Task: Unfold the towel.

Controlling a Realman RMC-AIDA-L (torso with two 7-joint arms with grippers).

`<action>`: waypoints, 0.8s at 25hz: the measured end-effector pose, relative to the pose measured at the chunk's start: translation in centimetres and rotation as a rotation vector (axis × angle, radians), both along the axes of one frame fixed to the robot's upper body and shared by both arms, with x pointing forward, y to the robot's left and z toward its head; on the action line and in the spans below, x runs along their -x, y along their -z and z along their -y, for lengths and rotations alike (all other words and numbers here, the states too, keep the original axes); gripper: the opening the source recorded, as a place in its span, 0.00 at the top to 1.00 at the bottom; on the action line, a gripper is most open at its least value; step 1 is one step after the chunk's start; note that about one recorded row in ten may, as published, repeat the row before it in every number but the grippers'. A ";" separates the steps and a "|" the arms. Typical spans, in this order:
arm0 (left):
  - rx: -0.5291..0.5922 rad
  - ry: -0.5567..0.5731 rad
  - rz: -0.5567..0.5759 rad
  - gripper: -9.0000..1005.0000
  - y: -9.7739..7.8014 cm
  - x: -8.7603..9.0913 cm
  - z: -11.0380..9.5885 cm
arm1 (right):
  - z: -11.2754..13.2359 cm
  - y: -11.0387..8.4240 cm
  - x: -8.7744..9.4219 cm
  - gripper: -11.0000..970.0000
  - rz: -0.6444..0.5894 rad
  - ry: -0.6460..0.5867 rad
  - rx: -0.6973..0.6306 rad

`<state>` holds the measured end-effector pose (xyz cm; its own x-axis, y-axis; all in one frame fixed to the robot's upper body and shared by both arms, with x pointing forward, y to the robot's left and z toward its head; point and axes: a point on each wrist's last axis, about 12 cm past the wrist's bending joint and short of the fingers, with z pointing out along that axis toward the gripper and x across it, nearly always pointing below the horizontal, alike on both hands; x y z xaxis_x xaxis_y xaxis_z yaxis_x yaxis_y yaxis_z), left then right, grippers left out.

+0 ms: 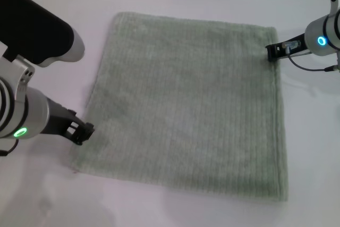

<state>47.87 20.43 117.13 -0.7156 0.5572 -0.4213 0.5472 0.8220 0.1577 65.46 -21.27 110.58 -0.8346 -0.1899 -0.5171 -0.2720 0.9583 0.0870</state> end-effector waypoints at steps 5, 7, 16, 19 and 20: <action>0.004 -0.019 0.008 0.61 -0.1 0.3 -0.6 | 0.0 -0.1 -0.1 0.99 0.007 -0.002 0.000; 0.008 0.004 0.073 0.61 -0.4 -0.2 -1.0 | -0.2 -0.9 -0.3 0.99 0.039 -0.015 0.001; 0.088 0.004 0.635 0.31 -4.2 -4.2 -3.1 | -2.3 -7.1 -0.6 0.99 0.317 -0.104 -0.016; 0.126 -0.026 0.865 0.25 -5.2 -4.7 -4.0 | -3.1 -9.7 0.4 0.99 0.526 -0.139 -0.028; 0.134 -0.037 0.924 0.23 -5.3 -4.8 -4.4 | -3.4 -10.6 1.1 0.99 0.621 -0.156 -0.033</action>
